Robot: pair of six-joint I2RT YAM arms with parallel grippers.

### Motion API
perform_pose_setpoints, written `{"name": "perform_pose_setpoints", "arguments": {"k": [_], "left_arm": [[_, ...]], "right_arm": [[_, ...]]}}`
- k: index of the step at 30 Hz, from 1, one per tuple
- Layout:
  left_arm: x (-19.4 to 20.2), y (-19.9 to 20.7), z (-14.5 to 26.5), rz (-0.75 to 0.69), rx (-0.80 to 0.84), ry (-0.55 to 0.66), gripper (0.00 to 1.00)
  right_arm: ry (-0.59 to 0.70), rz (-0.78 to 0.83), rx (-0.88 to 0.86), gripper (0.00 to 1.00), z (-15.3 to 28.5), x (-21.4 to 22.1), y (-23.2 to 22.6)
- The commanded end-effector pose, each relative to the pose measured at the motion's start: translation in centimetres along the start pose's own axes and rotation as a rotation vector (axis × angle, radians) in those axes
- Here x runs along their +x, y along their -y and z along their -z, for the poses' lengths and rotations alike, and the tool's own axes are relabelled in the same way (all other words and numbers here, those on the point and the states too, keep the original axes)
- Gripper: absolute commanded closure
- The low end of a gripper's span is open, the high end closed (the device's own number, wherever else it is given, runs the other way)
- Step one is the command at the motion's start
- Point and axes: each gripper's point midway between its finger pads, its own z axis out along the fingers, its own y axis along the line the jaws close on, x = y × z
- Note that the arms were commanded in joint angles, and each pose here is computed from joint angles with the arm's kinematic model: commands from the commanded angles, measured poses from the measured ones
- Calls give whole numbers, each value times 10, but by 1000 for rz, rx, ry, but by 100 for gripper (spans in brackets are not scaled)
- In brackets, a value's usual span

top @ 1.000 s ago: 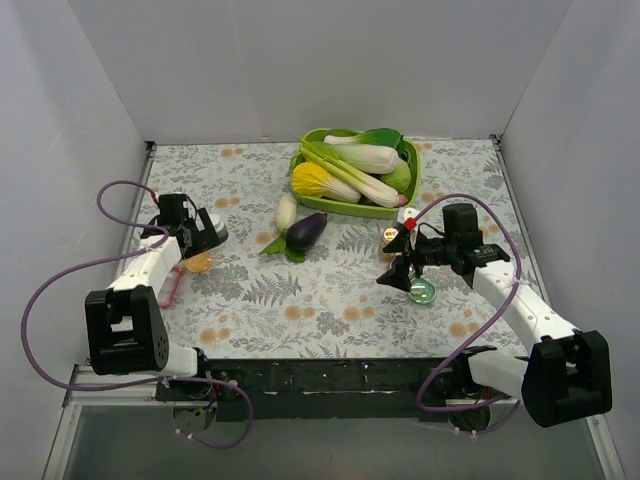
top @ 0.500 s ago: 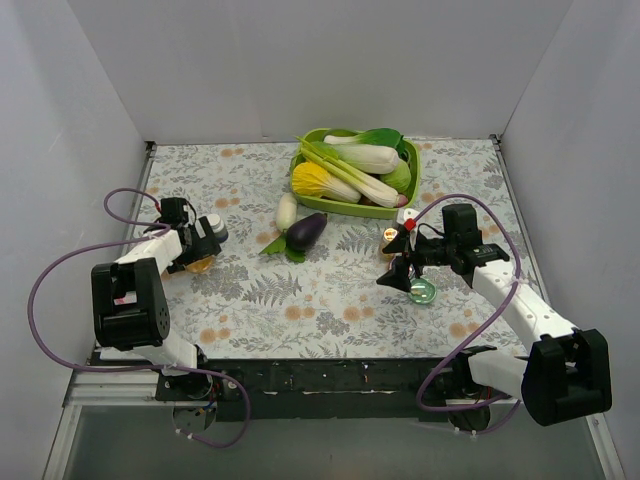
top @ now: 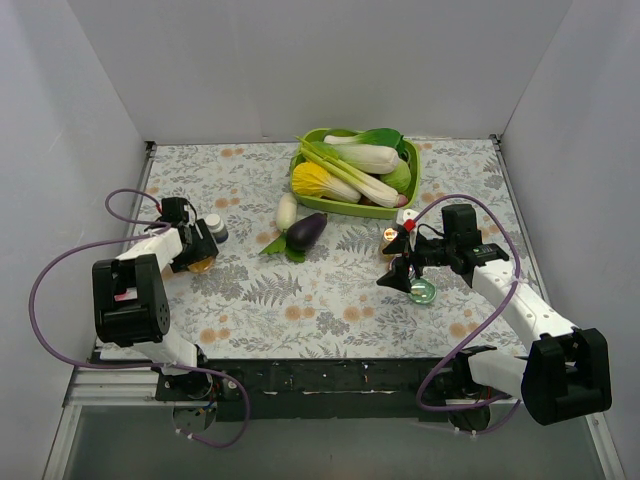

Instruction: Sort the pills into containers

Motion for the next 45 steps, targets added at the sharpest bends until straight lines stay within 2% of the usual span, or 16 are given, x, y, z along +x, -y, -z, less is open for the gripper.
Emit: {"name": "perform_pose_setpoints", "arguments": {"k": [1,5,10,13,16,17,19,23,24,26,27,31,35,37,39,45], "left_arm": [[-4,11,11,20,60,-9,44],[9,24,25,43,146,-43,55],[39,53,52,61,281,-102,59],[53,97,82,25,385,-100,61],[85,132,99,-13,449,-161,62],[103,148,107,-70,473,-177,62],[122,166,113,-68,487,-204,62],[167,213,133,-161,508,-201,61],[168,218,129,-167,471,-158,61],[194,234,129,-226,442,-161,60],[191,242,129,-227,424,-118,60],[217,255,111,-316,359,-98,59],[235,258,106,-379,332,-90,55],[240,259,106,-379,330,-94,46],[243,260,106,-373,330,-88,29],[228,267,128,-323,410,-34,11]], "right_arm": [[26,36,-22,5,2,-12,-2],[29,37,-26,5,2,-13,-2],[23,41,-29,5,2,-12,-3],[18,41,-33,5,1,-9,-3],[17,44,-41,5,1,-8,-4],[16,51,-42,5,1,-7,-4],[13,56,-45,5,1,-6,-5],[5,71,-45,5,1,-3,-5],[2,78,-43,5,1,-2,-5],[-3,80,-45,5,1,0,-5],[-5,83,-46,5,1,1,-5],[-14,88,-50,5,0,6,-6],[-22,87,-52,5,-1,9,-6],[-25,84,-53,5,-1,11,-5],[-31,81,-59,5,-2,13,-5],[-35,87,-76,6,-2,17,-9]]}}
